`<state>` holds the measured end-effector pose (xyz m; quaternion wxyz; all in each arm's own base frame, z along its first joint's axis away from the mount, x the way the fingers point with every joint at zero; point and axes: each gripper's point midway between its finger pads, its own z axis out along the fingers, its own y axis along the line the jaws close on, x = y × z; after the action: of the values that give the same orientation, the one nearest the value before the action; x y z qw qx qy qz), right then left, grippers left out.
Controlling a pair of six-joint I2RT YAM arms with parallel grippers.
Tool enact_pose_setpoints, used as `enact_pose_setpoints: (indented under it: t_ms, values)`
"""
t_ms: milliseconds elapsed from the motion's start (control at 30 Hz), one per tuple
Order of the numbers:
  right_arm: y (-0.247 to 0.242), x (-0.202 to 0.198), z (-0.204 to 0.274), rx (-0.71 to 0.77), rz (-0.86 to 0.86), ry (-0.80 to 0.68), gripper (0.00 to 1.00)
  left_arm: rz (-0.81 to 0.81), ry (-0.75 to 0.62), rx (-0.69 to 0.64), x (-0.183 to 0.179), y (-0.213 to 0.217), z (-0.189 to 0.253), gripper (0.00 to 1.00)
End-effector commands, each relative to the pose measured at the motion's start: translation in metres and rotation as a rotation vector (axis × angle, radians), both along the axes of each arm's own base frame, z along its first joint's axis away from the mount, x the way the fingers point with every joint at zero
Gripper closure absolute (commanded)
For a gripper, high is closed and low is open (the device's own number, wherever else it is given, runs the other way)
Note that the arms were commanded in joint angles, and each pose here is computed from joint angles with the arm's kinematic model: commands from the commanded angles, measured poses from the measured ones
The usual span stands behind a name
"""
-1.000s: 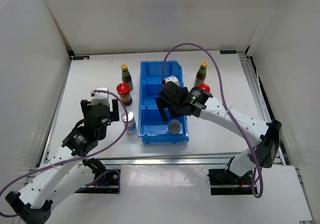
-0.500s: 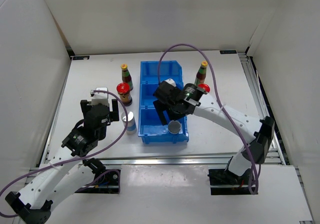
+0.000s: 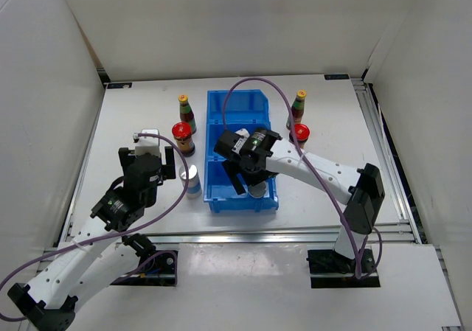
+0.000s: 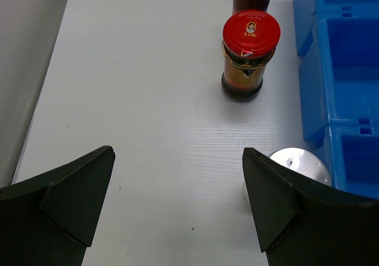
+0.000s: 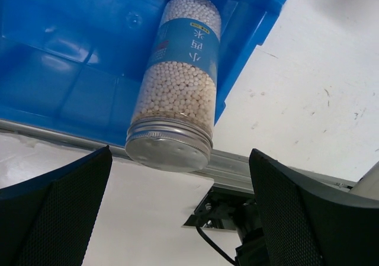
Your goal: Organize the condiment bottles
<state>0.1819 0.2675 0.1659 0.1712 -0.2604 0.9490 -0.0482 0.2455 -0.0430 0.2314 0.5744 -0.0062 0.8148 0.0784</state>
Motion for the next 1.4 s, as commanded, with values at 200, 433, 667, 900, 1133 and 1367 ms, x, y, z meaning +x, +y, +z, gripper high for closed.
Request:
enact_pose_setpoints:
  t_ms: [200, 433, 667, 900, 1133, 1367]
  values:
    - [0.002, -0.003, 0.004, -0.012, 0.014, 0.025, 0.0, 0.006, -0.014, 0.001, 0.001, 0.001, 0.0, 0.0]
    - [0.001, -0.003, -0.006, -0.04, 0.023, 0.039, 0.0, 0.015, -0.016, 0.004, 0.001, 0.002, 0.0, 0.0]
    - [0.002, -0.002, -0.014, -0.047, 0.023, 0.042, 0.13, 0.015, -0.016, 0.004, 0.001, 0.002, 0.0, 0.0]
    - [0.002, -0.006, -0.022, -0.065, 0.034, 0.073, 0.27, 0.015, -0.016, 0.004, 0.001, 0.002, 0.0, 0.0]
    - [0.004, -0.005, -0.022, -0.057, 0.034, 0.069, 0.36, 0.023, -0.019, 0.007, 0.001, 0.004, 0.001, 0.0]
    - [0.003, 0.006, -0.019, -0.062, 0.034, 0.047, 0.51, 0.023, -0.019, 0.007, 0.001, 0.004, 0.001, 0.0]
